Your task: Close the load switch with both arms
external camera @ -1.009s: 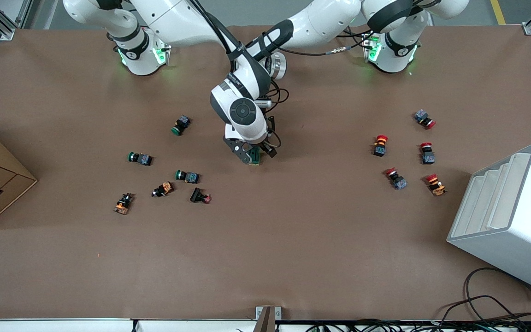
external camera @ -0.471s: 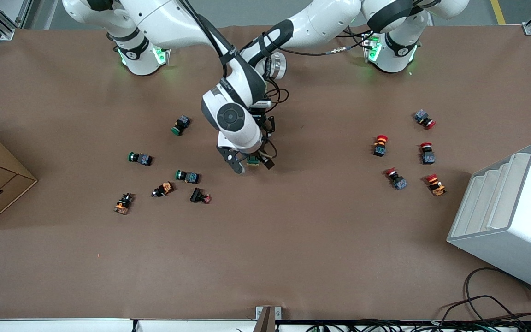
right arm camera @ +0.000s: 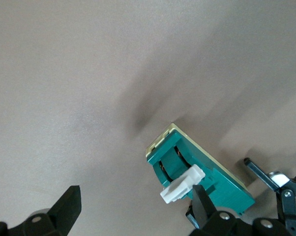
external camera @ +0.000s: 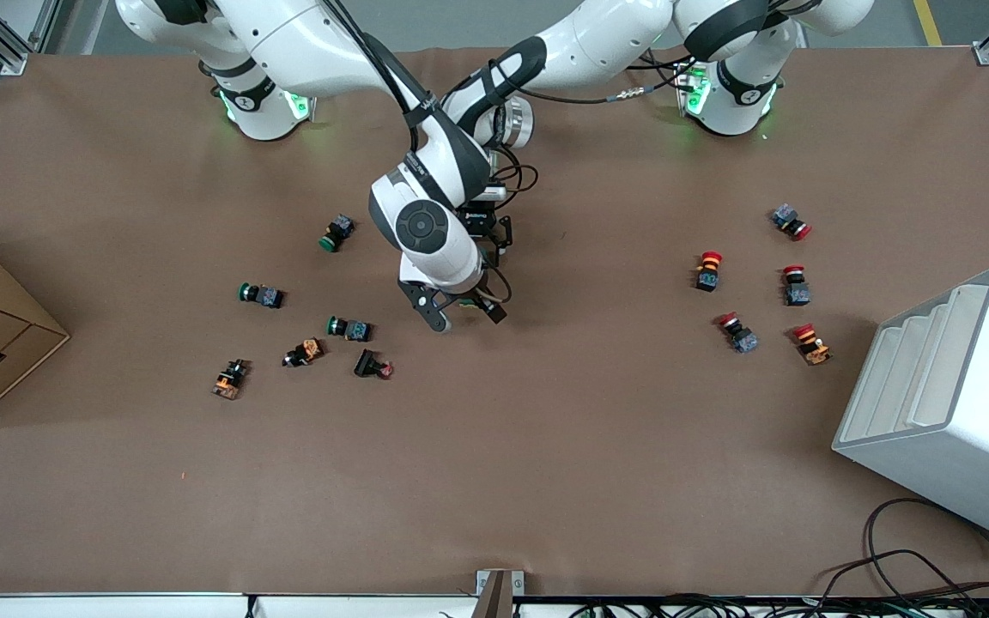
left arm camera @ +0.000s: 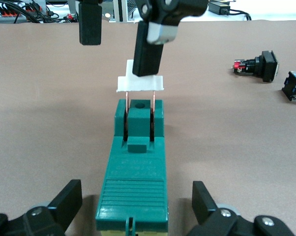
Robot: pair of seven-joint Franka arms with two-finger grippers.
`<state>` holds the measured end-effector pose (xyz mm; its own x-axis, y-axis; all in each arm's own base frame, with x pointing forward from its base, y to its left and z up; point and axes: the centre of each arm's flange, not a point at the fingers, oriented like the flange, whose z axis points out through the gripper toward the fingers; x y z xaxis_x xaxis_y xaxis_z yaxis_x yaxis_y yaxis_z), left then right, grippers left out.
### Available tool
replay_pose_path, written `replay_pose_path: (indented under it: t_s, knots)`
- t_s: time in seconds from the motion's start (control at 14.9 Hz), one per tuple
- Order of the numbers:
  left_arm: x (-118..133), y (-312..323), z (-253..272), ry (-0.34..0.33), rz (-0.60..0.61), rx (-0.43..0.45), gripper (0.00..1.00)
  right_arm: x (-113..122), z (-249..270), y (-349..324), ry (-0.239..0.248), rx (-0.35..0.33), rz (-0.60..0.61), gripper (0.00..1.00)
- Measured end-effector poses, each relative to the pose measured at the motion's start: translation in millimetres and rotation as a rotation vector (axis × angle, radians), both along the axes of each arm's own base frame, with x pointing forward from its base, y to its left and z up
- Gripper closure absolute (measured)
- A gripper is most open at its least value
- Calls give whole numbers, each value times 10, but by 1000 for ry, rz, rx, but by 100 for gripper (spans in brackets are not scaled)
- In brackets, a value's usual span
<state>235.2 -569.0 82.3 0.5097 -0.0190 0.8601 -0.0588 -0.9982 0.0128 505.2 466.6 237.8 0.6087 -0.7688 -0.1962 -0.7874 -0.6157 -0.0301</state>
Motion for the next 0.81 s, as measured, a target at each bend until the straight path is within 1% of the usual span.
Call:
replay_pose_path:
  t_s: [0.13,0.4,0.61,0.74,0.81]
  knots:
    - [0,0,0,0,0,0,1,6,-64,-15,1,-3,15,0]
    - [0,0,0,0,0,0,1,90,-234,-69,-26,5,16,0]
    - [0,0,0,0,0,0,1,137,-228,-83,-31,8,14,0]
    - [0,0,0,0,0,0,1,226,-190,-127,-46,17,19,0]
    - [0,0,0,0,0,-1,1,308,-148,-177,-58,23,25,0]
